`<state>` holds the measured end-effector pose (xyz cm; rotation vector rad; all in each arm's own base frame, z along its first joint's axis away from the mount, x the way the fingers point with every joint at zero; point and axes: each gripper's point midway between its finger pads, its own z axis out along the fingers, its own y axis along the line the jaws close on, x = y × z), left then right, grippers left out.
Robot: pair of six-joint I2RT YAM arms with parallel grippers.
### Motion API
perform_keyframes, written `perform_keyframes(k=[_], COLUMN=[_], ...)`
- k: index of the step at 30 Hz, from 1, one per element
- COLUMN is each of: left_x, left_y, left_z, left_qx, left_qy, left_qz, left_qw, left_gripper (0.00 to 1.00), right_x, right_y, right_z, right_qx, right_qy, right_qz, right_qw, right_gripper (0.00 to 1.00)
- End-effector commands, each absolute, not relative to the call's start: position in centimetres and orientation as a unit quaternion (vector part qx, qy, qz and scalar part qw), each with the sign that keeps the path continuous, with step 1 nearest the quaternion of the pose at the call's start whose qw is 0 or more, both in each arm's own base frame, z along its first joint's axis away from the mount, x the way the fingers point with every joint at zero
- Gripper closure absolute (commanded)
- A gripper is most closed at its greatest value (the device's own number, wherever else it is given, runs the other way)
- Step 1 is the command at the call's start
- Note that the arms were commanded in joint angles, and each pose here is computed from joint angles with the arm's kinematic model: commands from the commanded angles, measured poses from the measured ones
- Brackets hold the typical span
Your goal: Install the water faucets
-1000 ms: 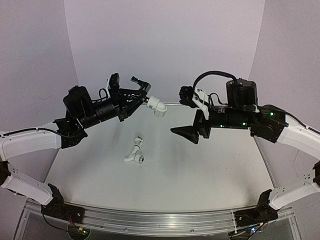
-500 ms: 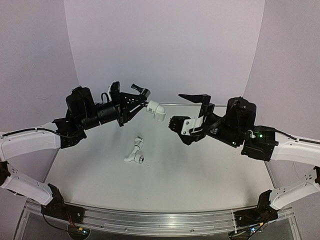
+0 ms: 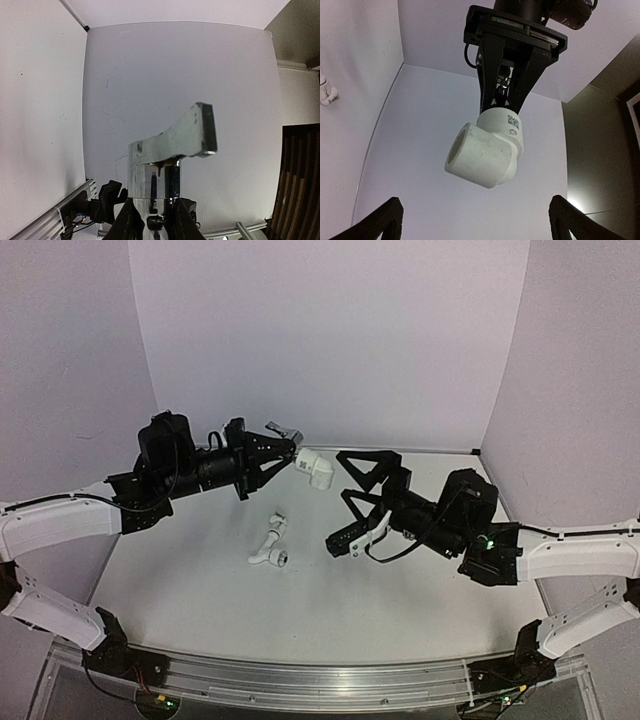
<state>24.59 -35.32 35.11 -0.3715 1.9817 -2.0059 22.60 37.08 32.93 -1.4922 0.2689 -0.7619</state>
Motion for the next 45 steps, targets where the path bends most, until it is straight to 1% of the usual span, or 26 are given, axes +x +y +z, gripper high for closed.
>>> perform_keyframes(k=[1,6,10,20,22,26,29,31,39,45], left_x=[23.9,23.4,23.2,23.6,23.7,23.9,24.1,24.4,24.9,25.0], left_y=[-35.8,-36.4,-36.6,-36.4,-36.4,-36.4,-36.4,-36.4,-36.8,-36.8], left_z=[38.8,38.3,37.9,37.2,37.1,36.8,36.6,36.4,35.9,36.0], left_qx=[-0.114,-0.108,-0.107,-0.116,-0.115,-0.107,-0.098,-0.098,-0.092,-0.091], left_qy=[0.662,0.667,0.673,0.683,0.686,0.695,0.702,0.703,0.707,0.705], left_qz=[-0.730,-0.731,-0.727,-0.715,-0.712,-0.702,-0.693,-0.690,-0.685,-0.686], left_qw=[0.126,0.095,0.085,0.096,0.101,0.116,0.134,0.142,0.152,0.156], left_gripper=[0.99,0.99,1.00,1.00,1.00,1.00,1.00,1.00,1.00,1.00], right_x=[22.0,21.3,20.8,19.9,20.0,20.3,20.2,20.0,18.4,18.2], right_y=[38.0,39.3,39.8,40.5,40.4,40.1,39.6,39.3,38.5,38.9], right_z=[36.4,35.6,35.0,35.3,35.5,36.3,36.8,37.0,37.8,37.6], right_qx=[-0.605,-0.609,-0.613,-0.611,-0.612,-0.614,-0.618,-0.622,-0.643,-0.640], right_qy=[0.018,-0.029,-0.052,-0.077,-0.068,-0.039,-0.012,0.004,0.083,0.124], right_qz=[-0.431,-0.433,-0.428,-0.410,-0.406,-0.390,-0.364,-0.345,-0.235,-0.204], right_qw=[0.669,0.664,0.662,0.673,0.675,0.685,0.697,0.703,0.724,0.730], right_gripper=[0.02,0.05,0.11,0.17,0.19,0.27,0.31,0.30,0.23,0.20])
